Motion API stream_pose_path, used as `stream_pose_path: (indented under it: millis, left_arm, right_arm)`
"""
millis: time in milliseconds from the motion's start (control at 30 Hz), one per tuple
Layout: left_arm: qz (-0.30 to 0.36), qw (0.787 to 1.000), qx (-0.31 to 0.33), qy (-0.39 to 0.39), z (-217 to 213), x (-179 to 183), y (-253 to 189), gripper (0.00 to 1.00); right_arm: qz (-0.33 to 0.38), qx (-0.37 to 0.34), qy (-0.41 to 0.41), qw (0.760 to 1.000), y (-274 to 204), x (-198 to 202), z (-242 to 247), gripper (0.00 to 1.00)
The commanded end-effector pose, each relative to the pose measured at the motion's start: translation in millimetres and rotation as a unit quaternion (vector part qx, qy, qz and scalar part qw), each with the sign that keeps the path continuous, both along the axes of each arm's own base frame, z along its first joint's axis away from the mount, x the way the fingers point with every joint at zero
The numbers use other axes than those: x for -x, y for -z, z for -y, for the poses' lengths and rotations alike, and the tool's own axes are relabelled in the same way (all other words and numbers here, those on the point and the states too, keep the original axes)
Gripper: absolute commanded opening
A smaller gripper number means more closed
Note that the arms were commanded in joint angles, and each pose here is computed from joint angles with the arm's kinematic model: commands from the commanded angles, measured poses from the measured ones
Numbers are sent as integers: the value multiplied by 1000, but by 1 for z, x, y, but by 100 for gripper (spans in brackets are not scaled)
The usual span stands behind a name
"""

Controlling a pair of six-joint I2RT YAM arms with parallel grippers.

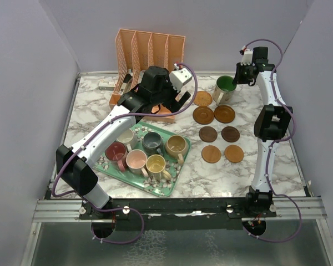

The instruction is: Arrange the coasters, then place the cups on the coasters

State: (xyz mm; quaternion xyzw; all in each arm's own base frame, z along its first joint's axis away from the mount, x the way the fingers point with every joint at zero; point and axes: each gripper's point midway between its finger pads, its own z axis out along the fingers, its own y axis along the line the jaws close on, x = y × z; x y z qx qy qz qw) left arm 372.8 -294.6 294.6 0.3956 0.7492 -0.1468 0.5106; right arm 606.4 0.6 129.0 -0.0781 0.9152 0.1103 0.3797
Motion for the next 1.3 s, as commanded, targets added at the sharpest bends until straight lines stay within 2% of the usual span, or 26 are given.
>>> stream_pose_path:
  millis: [0, 200, 533, 1267]
  left_arm:
    - [21, 1000, 16, 5, -1, 2, -18, 93]
    - [21, 1000, 16, 5, -1, 2, -18, 93]
    - [22, 1000, 16, 4, -1, 2, -18, 93]
    - [20, 1000, 16, 6, -1, 2, -17, 93]
  right_arm:
    - [73, -15, 10, 997, -56, -16, 1, 4]
    - [79, -24, 11, 997, -65, -17, -2, 1]
    - [87, -29, 11, 996, -76, -17, -3, 1]
    - [55, -33, 9, 998, -45, -15, -5, 1]
